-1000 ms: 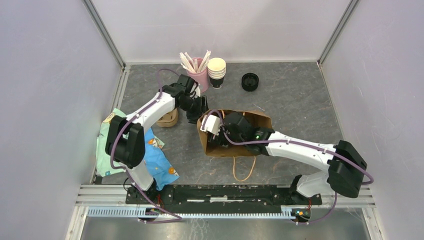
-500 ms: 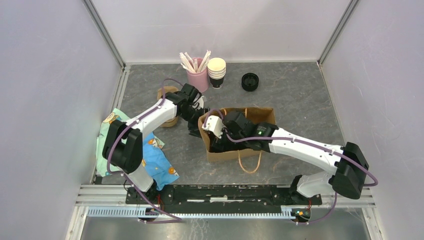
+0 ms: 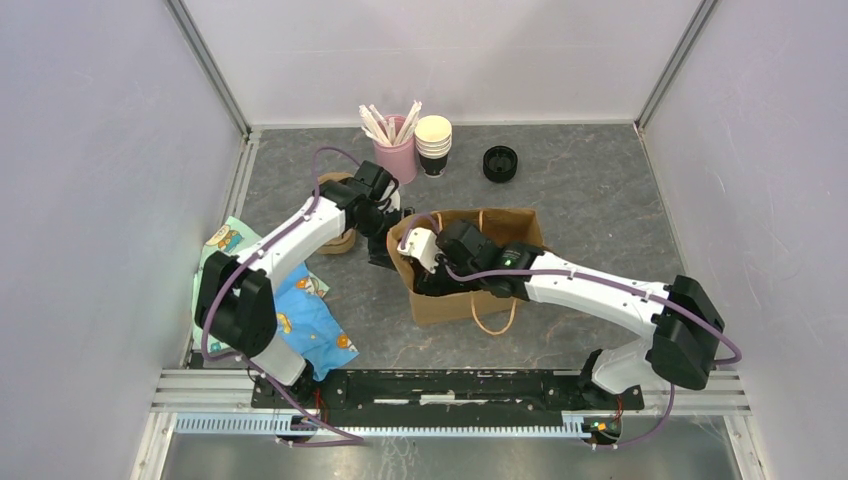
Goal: Pack the takeout coffee
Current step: Place the coffee cup on the cup tray.
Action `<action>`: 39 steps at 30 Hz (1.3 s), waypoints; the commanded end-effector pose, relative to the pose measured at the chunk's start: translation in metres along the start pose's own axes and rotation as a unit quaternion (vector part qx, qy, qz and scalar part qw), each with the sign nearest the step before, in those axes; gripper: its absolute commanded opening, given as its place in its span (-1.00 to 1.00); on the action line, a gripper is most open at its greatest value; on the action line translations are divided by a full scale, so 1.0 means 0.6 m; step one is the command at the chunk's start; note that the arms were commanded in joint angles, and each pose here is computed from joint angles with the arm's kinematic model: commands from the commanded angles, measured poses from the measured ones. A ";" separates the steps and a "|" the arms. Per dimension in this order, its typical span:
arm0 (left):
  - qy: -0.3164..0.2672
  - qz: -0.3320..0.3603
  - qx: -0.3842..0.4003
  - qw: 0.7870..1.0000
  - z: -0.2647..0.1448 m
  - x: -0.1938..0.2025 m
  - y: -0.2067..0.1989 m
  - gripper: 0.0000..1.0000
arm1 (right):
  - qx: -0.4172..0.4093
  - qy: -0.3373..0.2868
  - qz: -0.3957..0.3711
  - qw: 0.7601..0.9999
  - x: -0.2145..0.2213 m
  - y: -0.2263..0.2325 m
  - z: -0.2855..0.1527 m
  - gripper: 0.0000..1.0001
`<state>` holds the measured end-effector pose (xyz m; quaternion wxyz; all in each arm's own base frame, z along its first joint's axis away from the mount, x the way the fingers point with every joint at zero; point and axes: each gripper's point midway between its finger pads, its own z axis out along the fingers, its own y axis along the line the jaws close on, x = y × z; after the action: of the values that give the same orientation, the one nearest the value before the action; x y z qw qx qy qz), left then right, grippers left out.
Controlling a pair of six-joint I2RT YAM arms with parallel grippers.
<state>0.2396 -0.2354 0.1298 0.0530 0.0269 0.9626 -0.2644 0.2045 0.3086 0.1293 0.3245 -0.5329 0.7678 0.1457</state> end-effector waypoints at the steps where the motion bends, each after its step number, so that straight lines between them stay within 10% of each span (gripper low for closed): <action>1: -0.008 -0.010 0.008 1.000 -0.016 0.008 -0.011 0.38 | 0.019 0.148 0.010 0.989 0.140 0.001 0.027 -1.00; 11: -0.025 -0.005 0.012 1.000 -0.029 0.008 -0.013 0.38 | 0.016 0.103 0.014 0.994 0.078 -0.003 0.008 -0.88; 24: -0.033 -0.005 0.023 0.999 -0.037 0.011 -0.020 0.39 | 0.019 0.039 0.033 0.999 0.000 -0.006 -0.041 0.30; 39: -0.032 -0.002 0.036 0.999 -0.040 0.018 -0.024 0.40 | 0.044 -0.007 0.060 0.997 -0.054 -0.015 -0.094 0.80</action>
<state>0.2266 -0.2286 0.1379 0.0665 0.0177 0.9591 -0.2746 0.1940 0.2936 0.1553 0.2996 -0.4970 0.8043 0.1280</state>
